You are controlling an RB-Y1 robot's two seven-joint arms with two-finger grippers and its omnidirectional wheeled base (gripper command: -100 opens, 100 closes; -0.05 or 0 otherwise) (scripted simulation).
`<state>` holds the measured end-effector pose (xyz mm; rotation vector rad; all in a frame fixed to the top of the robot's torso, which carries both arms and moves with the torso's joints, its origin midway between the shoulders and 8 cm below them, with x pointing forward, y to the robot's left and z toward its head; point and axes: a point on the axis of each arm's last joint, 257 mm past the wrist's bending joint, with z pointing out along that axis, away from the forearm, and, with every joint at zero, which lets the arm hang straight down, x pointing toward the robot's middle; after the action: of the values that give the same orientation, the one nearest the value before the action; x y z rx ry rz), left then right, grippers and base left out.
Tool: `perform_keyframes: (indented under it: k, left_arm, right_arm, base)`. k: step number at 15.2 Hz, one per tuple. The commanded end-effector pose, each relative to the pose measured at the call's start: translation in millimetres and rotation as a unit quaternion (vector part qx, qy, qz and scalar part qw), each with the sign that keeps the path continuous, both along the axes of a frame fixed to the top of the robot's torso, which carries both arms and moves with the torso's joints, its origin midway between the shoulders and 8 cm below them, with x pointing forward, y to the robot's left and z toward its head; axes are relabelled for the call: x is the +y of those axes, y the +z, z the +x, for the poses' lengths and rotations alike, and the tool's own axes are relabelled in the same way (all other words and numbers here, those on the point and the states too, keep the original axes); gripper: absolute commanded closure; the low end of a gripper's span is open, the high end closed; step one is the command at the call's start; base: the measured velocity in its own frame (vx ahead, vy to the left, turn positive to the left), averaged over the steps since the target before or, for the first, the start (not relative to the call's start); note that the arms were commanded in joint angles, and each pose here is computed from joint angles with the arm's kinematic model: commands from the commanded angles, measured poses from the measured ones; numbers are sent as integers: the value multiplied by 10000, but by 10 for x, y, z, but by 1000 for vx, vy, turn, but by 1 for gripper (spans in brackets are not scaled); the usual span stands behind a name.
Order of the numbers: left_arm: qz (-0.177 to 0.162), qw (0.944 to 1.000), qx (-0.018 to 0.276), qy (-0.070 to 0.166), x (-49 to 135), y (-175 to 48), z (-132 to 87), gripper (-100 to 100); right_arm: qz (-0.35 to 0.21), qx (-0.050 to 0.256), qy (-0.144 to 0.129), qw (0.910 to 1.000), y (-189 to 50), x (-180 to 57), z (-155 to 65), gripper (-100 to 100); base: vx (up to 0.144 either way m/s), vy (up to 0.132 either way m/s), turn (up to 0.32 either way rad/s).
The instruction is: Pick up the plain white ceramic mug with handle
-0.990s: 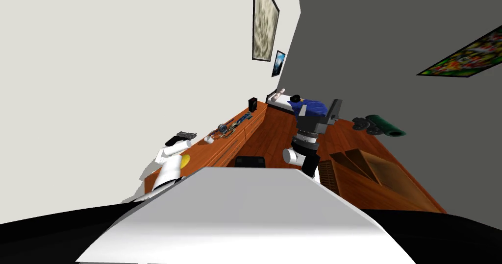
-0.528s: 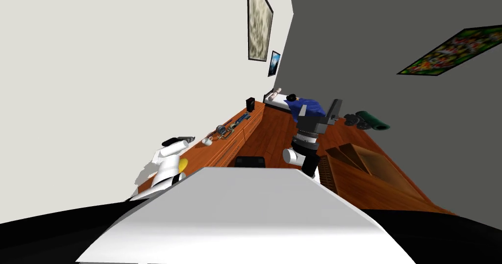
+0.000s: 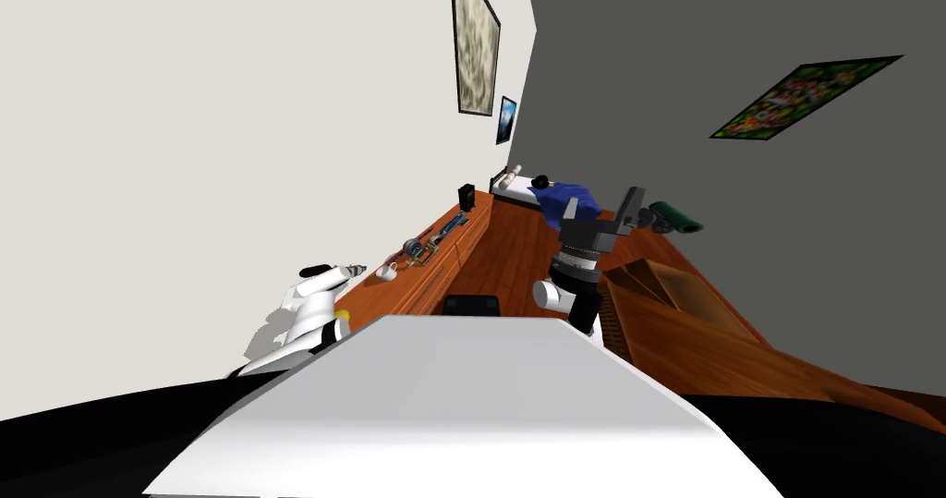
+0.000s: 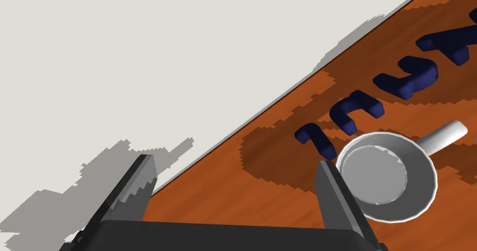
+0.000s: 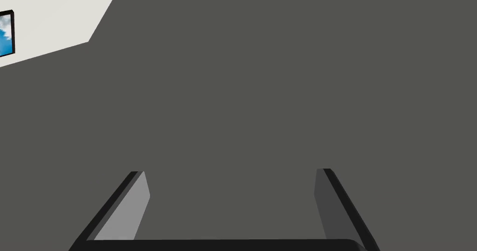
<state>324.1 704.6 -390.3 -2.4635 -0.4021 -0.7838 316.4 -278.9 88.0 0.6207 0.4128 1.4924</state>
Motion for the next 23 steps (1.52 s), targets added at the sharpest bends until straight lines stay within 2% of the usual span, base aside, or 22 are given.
perform_keyframes:
  k: [1, 2, 3, 4, 5, 7, 8, 9, 10, 11, 12, 14, 15, 16, 17, 18, 20, 21, 23]
  left_arm:
    - [-347, 9990, 123, 264, -24, -175, -149, -100]
    - [-362, 9989, 139, 272, -28, -193, -162, -100]
    - [-641, 9964, 127, 538, -23, -250, -230, -100]
    - [-735, 9954, 222, 577, -57, -341, -298, -100]
    - [-948, 9921, 153, 803, -47, -344, -318, -100]
    - [-1092, 9898, 298, 861, -109, -476, -421, -100]
    - [-1389, 9836, 327, 1105, -158, -561, -500, -100]
    - [-1431, 9826, 369, 1122, -179, -599, -531, -100]
    - [-1669, 9764, 355, 1321, -218, -630, -564, -100]
    - [-1748, 9742, 435, 1357, -263, -707, -627, -100]
    - [-1987, 9669, 443, 1540, -321, -746, -663, -100]
    - [-2039, 9651, 496, 1567, -354, -800, -708, -100]
    - [-2283, 9565, 532, 1739, -435, -859, -760, -100]
    - [-2301, 9558, 551, 1748, -448, -877, -775, -100]
    - [-2493, 9483, 561, 1884, -510, -904, -797, -100]
    - [-2531, 9467, 600, 1902, -538, -941, -829, -100]
    - [-2888, 9309, 677, 2129, -695, -1029, -902, -100]
    - [-2888, 9309, 677, 2129, -695, -1029, -902, -100]
    - [-3090, 9213, 718, 2251, -790, -1070, -934, -100]
  right_arm:
    - [0, 0, 0, 10000, 0, 0, 0, 0]
    - [0, 0, 0, 10000, 0, 0, 0, 0]
    - [0, 0, 0, 10000, 0, 0, 0, 0]
    - [0, 0, 0, 10000, 0, 0, 0, 0]
    - [0, 0, 0, 10000, 0, 0, 0, 0]
    - [0, 0, 0, 10000, 0, 0, 0, 0]
    - [0, 0, -1, 10000, 0, 0, 0, 0]
    - [0, 0, 0, 10000, 0, 0, 0, 0]
    - [0, 0, 0, 10000, 0, 0, 0, 0]
    - [0, 0, 0, 10000, 0, 0, 0, 0]
    - [0, 0, 0, 10000, 0, 0, 0, 0]
    - [0, 0, 0, 10000, 0, 0, 0, 0]
    - [0, 0, -1, 10000, 0, 0, 0, 0]
    - [0, 0, 0, 10000, 0, 0, 0, 0]
    - [0, 0, 0, 10000, 0, 0, 0, 0]
    - [0, 0, 0, 10000, 0, 0, 0, 0]
    - [0, 0, 0, 10000, 0, 0, 0, 0]
    - [0, 0, 0, 10000, 0, 0, 0, 0]
    - [0, 0, 0, 10000, 0, 0, 0, 0]
  base:
    - [4, 53, -164]
    - [1, 43, -69]
    - [3, 45, -127]
    - [4, 52, -161]
    - [7, 64, -211]
    - [1, 65, -115]
    - [-5, 57, -104]
    - [-5, 56, -130]
    - [2, 62, -171]
    - [2, 65, -133]
    - [-3, 65, -155]
    - [-4, 54, -82]
    - [3, 42, -90]
    - [4, 46, -100]
    - [3, 50, -109]
    - [-3, 51, -96]
    - [-2, 55, -128]
    - [-4, 55, -86]
    - [-4, 41, -66]
